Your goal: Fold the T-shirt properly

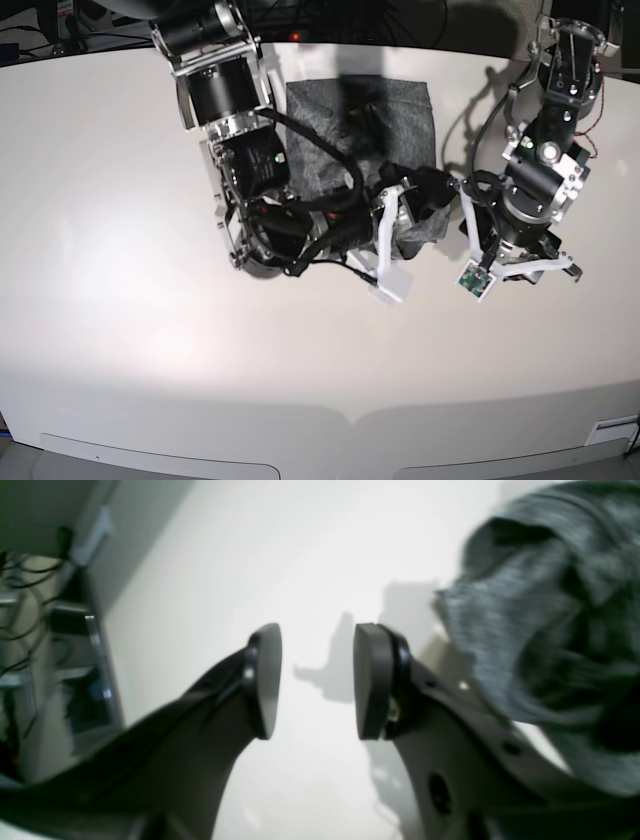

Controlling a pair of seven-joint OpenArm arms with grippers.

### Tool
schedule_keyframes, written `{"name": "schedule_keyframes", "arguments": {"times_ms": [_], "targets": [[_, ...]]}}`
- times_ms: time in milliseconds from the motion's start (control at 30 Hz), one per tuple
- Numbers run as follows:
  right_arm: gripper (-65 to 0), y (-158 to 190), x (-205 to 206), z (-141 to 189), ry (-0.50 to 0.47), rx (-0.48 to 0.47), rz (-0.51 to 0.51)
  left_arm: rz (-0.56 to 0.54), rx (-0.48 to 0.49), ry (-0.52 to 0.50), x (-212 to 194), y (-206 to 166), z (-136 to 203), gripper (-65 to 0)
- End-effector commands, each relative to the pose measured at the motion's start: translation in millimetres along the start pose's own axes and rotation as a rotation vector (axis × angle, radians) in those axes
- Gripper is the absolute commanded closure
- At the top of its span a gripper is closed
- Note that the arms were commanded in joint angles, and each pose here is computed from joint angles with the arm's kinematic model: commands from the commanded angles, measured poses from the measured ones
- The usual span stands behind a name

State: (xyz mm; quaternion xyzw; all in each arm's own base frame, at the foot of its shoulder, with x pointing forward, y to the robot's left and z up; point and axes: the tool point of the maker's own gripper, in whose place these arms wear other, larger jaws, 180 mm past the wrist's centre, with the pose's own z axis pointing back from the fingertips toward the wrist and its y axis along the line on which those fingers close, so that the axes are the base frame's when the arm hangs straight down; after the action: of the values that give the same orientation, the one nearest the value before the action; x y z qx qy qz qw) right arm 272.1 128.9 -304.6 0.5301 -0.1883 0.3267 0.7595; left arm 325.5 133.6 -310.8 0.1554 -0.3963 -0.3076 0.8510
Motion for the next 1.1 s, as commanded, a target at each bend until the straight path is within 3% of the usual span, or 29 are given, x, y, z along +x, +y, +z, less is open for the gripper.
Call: {"name": "schedule_keyframes", "arguments": {"times_ms": [0, 167, 300, 533, 667, 833, 933, 1067], "targets": [[-23.4, 3, 37, 12, -0.093, -0.006, 0.059, -0.005, 0.043, -0.03, 8, 14, 3, -22.5], [-23.4, -36, 70, 59, -0.196, -0.174, 0.049, 0.01, 0.117, -0.02, 6, 29, 4, -22.6], [-23.4, -66, 80, 102, -0.3, -0.29, 0.008, 0.069, 0.104, -0.029, 7, 26, 4, -22.6], [-23.4, -122, 28, 187, -0.28, -0.525, -0.093, 0.288, -0.271, -0.143, 36, -38, 12, -22.6], [-23.4, -141, -18, 239, -0.249, -0.644, -0.161, 0.255, -0.452, -0.232, 60, -73, 28, -22.6], [-23.4, -145, -57, 284, -0.239, -0.709, -0.223, 0.107, -0.746, -0.317, 68, -119, 62, -22.5], [-23.4, -142, -68, 300, -0.252, -0.719, -0.243, 0.08, -0.771, -0.328, 67, -123, 65, -22.5], [-23.4, -136, -68, 302, -0.267, -0.681, -0.255, 0.105, -0.726, -0.326, 58, -123, 49, -22.5]]}}
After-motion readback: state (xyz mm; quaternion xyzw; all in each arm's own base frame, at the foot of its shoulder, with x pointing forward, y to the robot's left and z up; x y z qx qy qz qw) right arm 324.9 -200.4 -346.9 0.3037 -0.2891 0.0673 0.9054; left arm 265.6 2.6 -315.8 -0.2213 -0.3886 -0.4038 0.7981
